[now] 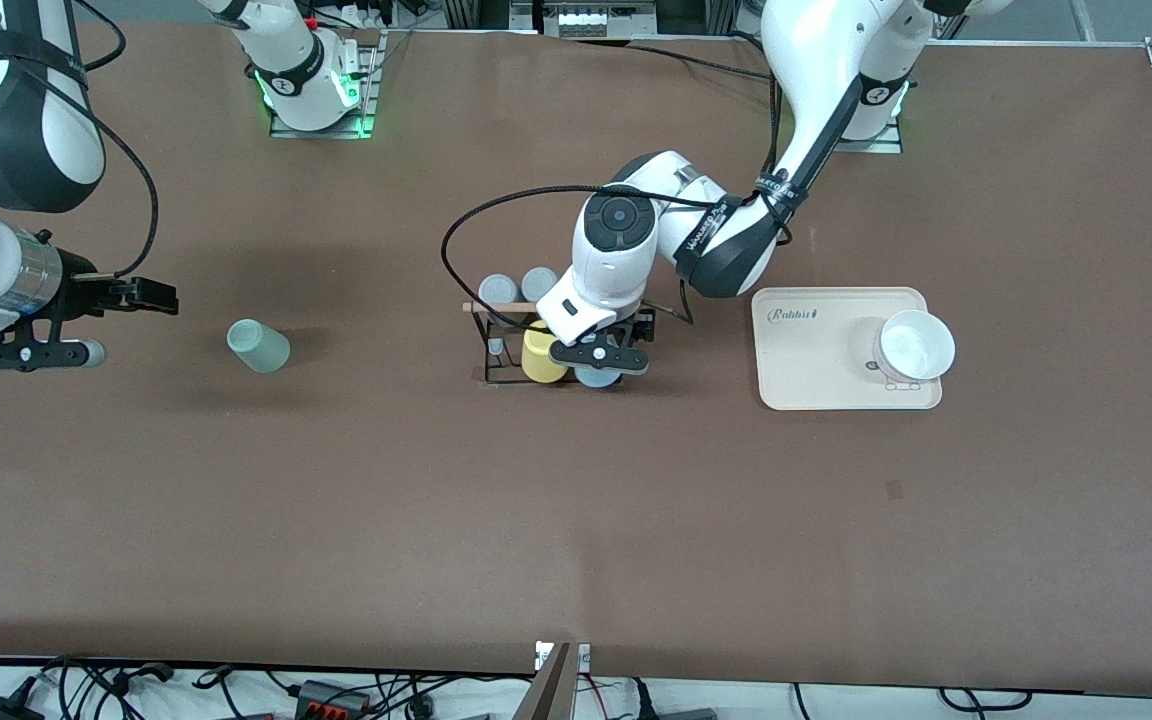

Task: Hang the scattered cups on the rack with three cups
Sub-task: 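Carry the light blue cup to the rack and hang it on a peg, then open the left gripper and withdraw while the right gripper reaches the teal cup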

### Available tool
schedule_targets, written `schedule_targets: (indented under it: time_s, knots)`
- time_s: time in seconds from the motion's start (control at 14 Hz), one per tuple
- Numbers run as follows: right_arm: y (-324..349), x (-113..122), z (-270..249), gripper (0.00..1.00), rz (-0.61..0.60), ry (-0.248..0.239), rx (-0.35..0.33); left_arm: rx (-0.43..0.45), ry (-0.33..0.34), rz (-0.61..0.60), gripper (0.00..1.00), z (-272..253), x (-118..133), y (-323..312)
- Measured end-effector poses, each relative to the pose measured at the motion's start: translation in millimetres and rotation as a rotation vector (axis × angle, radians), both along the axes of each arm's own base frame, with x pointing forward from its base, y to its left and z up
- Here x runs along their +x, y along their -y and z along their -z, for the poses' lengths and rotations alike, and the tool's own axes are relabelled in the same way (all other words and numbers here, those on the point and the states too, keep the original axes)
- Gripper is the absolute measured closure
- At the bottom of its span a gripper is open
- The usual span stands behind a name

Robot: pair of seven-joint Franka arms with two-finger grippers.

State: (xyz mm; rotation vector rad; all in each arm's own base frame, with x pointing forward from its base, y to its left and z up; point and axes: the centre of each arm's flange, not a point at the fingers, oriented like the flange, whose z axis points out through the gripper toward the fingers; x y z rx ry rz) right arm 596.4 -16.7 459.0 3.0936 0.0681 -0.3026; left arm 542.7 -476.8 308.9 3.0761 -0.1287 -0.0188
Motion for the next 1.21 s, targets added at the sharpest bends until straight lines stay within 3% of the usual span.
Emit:
schedule_targets:
  time_s: [0.21,0.43,0.57,0.86,1.21]
  knots:
    - [0,0,0,0.0,0.0,0.001,0.0,0.005,0.001,-0.005,0.0,-13,2,-4]
    - [0,0,0,0.0,0.0,0.001,0.0,0.02,0.008,-0.05,0.0,-65,18,-36]
    - [0,0,0,0.0,0.0,0.002,0.0,0.029,0.019,-0.075,0.0,-113,32,-76]
    - [0,0,-1,0.0,0.0,0.004,0.0,0.095,-0.001,-0.015,0.0,-176,59,-176]
    - [0,2,1,0.0,0.0,0.01,0.0,0.128,-0.078,0.041,0.0,-220,73,-299]
